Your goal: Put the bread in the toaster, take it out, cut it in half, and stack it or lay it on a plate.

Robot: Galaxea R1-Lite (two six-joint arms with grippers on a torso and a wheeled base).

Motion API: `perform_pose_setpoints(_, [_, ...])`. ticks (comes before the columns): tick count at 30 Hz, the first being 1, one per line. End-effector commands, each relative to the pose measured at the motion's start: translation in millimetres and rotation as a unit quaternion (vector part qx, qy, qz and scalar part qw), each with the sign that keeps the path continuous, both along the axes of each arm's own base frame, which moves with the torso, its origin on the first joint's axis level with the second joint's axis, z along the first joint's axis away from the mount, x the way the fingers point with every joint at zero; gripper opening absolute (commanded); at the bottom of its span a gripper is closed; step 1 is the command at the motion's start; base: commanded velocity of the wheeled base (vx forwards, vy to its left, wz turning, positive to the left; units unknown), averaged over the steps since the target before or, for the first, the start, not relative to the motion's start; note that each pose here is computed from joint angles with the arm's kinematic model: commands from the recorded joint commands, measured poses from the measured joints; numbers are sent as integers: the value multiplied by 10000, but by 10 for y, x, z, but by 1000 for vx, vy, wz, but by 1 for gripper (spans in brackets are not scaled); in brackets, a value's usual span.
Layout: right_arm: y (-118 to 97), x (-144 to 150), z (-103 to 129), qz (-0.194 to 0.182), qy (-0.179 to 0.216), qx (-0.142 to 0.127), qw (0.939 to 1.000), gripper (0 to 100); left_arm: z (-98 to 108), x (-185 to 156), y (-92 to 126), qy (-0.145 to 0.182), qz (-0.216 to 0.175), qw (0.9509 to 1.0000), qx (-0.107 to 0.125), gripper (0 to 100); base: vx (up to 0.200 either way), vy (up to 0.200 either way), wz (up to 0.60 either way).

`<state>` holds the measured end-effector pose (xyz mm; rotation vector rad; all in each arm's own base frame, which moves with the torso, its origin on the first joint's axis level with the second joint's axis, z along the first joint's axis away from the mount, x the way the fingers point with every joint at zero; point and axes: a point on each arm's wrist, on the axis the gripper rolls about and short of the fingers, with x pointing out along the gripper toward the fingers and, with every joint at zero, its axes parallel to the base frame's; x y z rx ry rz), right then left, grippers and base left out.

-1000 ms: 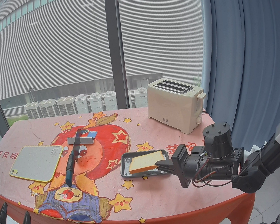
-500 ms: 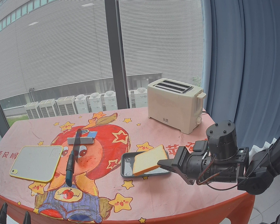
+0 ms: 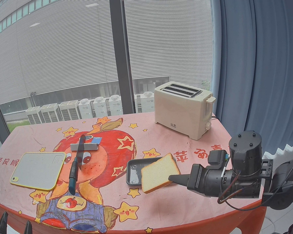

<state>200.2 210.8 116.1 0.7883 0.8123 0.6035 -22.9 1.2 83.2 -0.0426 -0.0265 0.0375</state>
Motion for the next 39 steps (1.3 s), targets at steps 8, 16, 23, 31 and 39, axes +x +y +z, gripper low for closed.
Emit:
perform_pose_setpoints(8, [-194,-137,97,268,-828,-232,9959,0,-42,3,0,21,1,10000,-5,100,0,0,0])
perform_pose_setpoints(16, [-297,-248,46,456,-1136,-577,9908,0,-42,3,0,21,1,10000,-5,100,0,0,0])
perform_pose_setpoints(23, [-363,-346,-55,930,-1685,-1255,9733,0,-42,3,0,21,1,10000,-5,100,0,0,0])
perform_pose_setpoints(31, [-388,-311,50,811,-2388,-1101,9614,0,-42,3,0,21,1,10000,-5,100,0,0,0])
perform_pose_setpoints(39, [-451,-255,-65,847,-2469,-1505,9535,0,-42,3,0,21,1,10000,-5,100,0,0,0])
